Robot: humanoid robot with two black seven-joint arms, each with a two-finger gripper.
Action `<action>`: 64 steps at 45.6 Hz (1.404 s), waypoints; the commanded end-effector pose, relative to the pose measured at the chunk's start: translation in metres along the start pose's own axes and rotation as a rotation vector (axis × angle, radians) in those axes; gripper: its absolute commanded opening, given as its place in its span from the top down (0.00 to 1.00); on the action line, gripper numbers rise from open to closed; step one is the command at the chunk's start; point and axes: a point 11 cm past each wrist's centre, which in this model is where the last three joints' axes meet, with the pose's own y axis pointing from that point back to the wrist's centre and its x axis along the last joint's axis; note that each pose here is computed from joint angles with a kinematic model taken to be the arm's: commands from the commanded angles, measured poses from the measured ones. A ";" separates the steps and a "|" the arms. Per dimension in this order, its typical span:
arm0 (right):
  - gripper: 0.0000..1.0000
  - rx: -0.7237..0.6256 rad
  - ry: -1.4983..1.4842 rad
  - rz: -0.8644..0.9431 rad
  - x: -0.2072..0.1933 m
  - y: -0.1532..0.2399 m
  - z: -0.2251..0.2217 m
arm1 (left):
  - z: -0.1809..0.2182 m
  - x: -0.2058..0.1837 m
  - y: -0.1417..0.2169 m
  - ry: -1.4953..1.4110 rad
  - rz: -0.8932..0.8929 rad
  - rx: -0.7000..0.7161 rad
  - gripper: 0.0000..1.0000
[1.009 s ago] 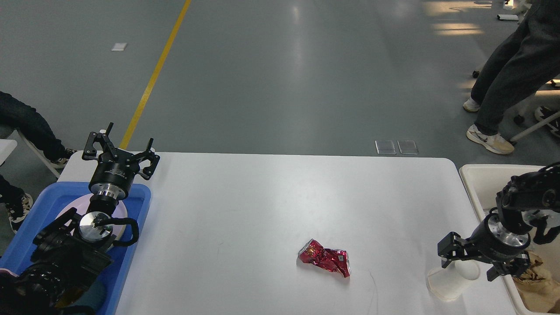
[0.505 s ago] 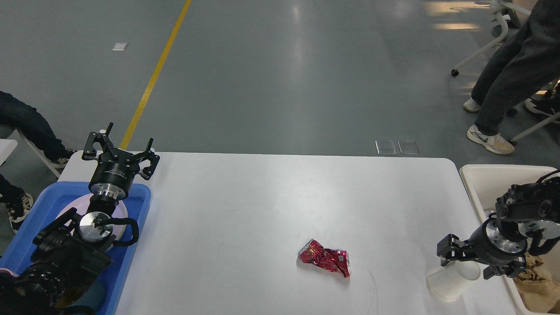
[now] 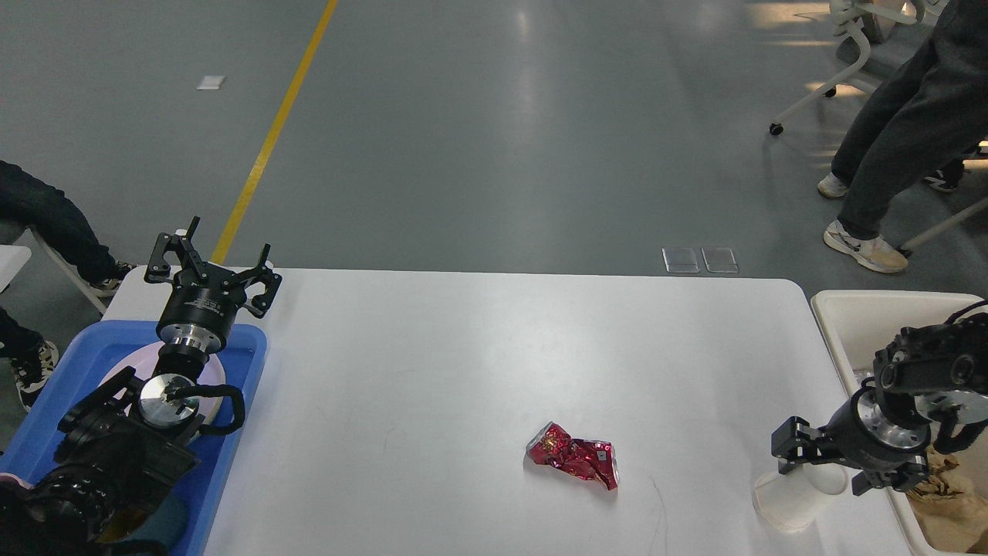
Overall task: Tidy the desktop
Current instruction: 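Lift the paper cup and drop it into the white bin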
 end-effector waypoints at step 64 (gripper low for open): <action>1.00 0.026 -0.373 0.694 0.137 0.140 0.117 | 0.000 0.000 0.000 0.000 0.000 0.000 0.03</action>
